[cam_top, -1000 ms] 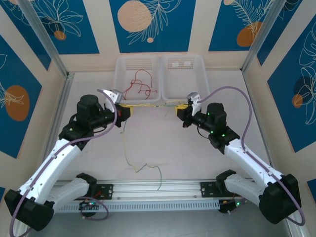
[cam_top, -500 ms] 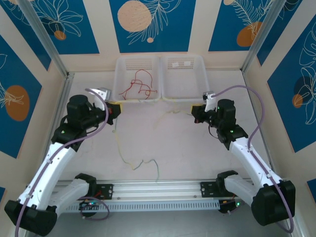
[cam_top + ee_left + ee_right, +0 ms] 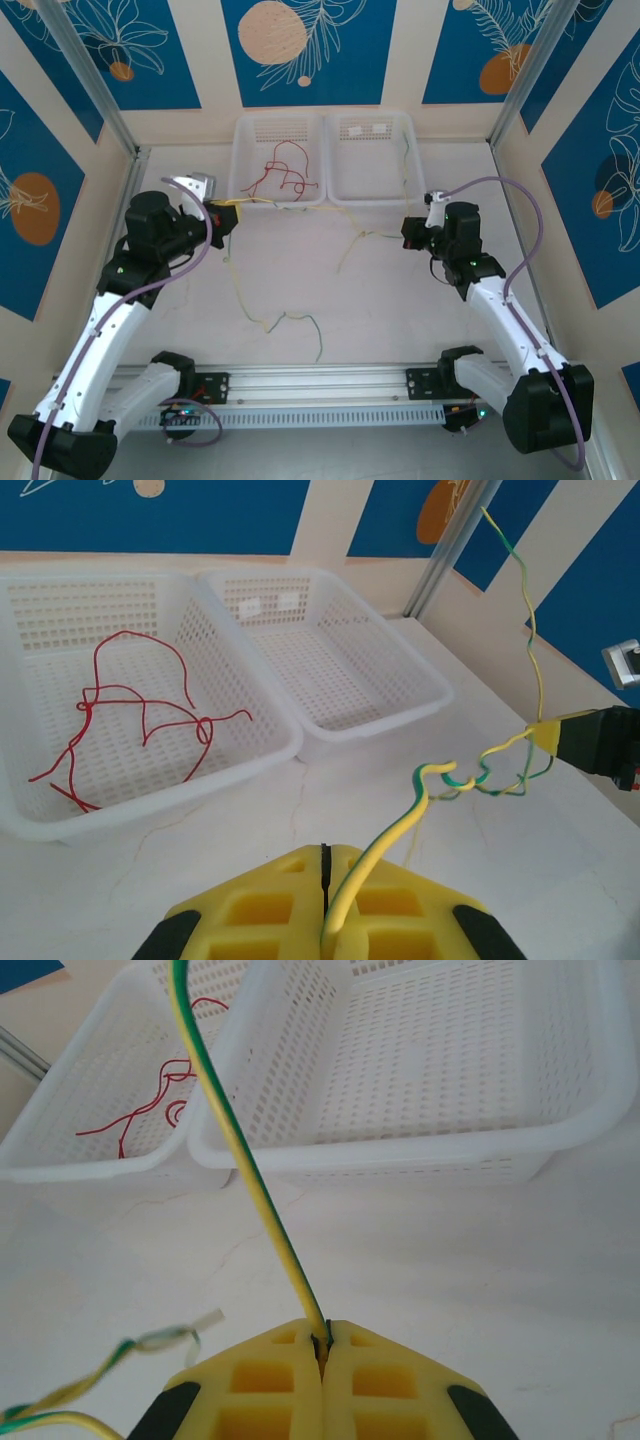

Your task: Untangle the cables

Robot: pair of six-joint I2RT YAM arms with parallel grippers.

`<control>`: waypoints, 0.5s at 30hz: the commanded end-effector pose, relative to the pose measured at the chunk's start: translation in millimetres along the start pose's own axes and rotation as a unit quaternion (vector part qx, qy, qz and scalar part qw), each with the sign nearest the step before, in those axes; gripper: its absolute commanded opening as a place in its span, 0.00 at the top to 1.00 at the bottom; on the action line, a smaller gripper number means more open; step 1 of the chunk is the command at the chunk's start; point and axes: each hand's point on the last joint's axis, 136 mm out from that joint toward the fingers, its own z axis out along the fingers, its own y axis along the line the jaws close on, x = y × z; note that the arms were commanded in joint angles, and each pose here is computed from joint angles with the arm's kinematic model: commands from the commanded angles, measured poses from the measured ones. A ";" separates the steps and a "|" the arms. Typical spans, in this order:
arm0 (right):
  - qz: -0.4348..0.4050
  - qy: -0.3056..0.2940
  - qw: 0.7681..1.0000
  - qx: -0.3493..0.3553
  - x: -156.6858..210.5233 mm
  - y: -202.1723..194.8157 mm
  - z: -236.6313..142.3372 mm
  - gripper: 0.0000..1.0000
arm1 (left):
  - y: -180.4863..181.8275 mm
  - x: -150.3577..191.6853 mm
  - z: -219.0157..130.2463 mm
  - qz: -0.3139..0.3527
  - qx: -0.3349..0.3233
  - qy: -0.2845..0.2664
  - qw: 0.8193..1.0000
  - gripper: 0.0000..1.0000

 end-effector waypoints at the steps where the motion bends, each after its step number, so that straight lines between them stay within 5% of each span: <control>1: 0.012 0.000 1.000 0.017 -4.5 -3.3 -12.7 1.00 | 12.9 -16.2 -5.4 0.009 -0.036 -0.033 0.999 1.00; 10: 0.098 0.001 0.994 -0.050 -28.2 13.6 -49.5 1.00 | 101.1 12.5 -7.3 -0.036 -0.251 0.007 0.967 1.00; 15: 0.159 0.004 0.987 0.012 -23.3 -19.9 -60.5 1.00 | 140.6 18.9 -23.6 -0.071 -0.334 0.004 0.940 1.00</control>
